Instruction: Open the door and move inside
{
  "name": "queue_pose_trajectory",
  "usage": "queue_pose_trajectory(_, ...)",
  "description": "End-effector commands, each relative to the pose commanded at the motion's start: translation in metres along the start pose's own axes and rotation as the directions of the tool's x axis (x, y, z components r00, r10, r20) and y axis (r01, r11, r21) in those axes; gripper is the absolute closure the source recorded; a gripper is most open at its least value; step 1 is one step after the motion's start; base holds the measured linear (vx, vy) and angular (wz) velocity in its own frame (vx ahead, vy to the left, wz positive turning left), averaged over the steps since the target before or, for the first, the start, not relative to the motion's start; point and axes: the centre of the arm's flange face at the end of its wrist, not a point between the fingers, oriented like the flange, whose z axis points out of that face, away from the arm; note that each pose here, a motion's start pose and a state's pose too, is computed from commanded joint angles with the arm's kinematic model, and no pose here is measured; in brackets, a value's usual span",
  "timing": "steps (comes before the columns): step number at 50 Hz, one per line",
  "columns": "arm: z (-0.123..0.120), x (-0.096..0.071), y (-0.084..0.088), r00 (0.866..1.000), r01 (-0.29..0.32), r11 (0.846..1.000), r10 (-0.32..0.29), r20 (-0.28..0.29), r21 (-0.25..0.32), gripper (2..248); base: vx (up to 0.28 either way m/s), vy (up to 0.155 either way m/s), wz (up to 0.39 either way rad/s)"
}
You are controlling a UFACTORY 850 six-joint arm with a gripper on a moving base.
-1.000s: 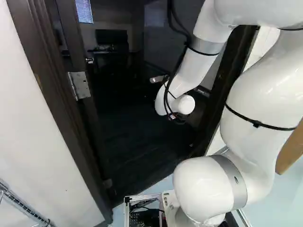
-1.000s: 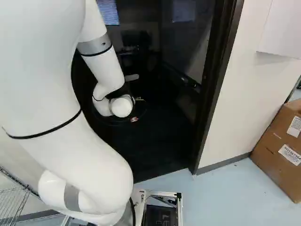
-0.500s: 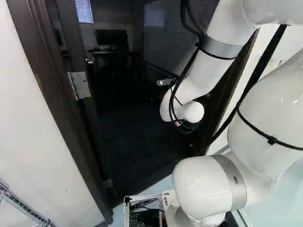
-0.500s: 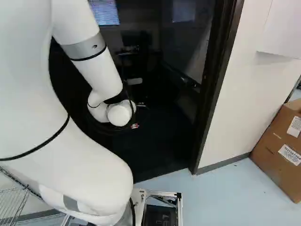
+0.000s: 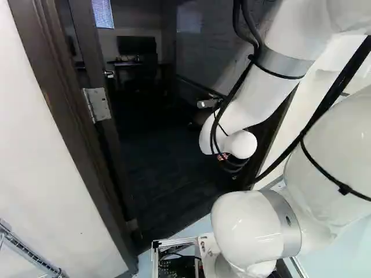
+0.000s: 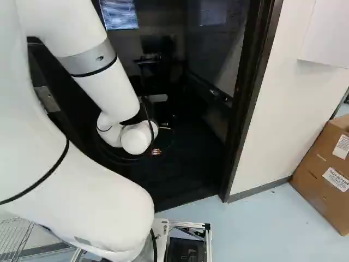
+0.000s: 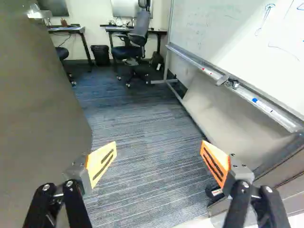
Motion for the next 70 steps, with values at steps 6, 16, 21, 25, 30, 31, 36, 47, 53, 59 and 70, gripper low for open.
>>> queue_pose_trajectory(6, 0.0000, 0.0000, 0.0000, 1.000, 0.000, 1.000, 0.000, 0.000, 0.000, 3, 0.000, 0.000, 0.000)
queue_pose_trajectory(16, 0.0000, 0.0000, 0.0000, 1.000, 0.000, 1.000, 0.000, 0.000, 0.000, 3, 0.000, 0.000, 0.000)
queue_pose_trajectory(21, 0.0000, 0.0000, 0.0000, 1.000, 0.000, 1.000, 0.000, 0.000, 0.000, 3, 0.000, 0.000, 0.000)
queue_pose_trajectory(25, 0.0000, 0.0000, 0.0000, 1.000, 0.000, 1.000, 0.000, 0.000, 0.000, 3, 0.046, 0.027, 0.018)
queue_pose_trajectory(30, 0.0000, 0.0000, 0.0000, 1.000, 0.000, 1.000, 0.000, 0.000, 0.000, 3, 0.085, 0.015, 0.001)
queue_pose_trajectory(31, 0.0000, 0.0000, 0.0000, 1.000, 0.000, 1.000, 0.000, 0.000, 0.000, 3, 0.088, -0.016, -0.036)
queue_pose_trajectory(36, 0.0000, 0.0000, 0.0000, 1.000, 0.000, 1.000, 0.000, 0.000, 0.000, 3, 0.070, 0.001, -0.009)
queue_pose_trajectory(47, 0.0000, 0.0000, 0.0000, 1.000, 0.000, 1.000, 0.000, 0.000, 0.000, 3, 0.085, 0.002, -0.008)
queue_pose_trajectory(53, 0.0000, 0.0000, 0.0000, 1.000, 0.000, 1.000, 0.000, 0.000, 0.000, 3, 0.119, 0.001, -0.004)
queue_pose_trajectory(59, 0.0000, 0.0000, 0.0000, 1.000, 0.000, 1.000, 0.000, 0.000, 0.000, 3, 0.168, -0.029, -0.012)
queue_pose_trajectory(70, 0.0000, 0.0000, 0.0000, 1.000, 0.000, 1.000, 0.000, 0.000, 0.000, 3, 0.159, -0.037, -0.014)
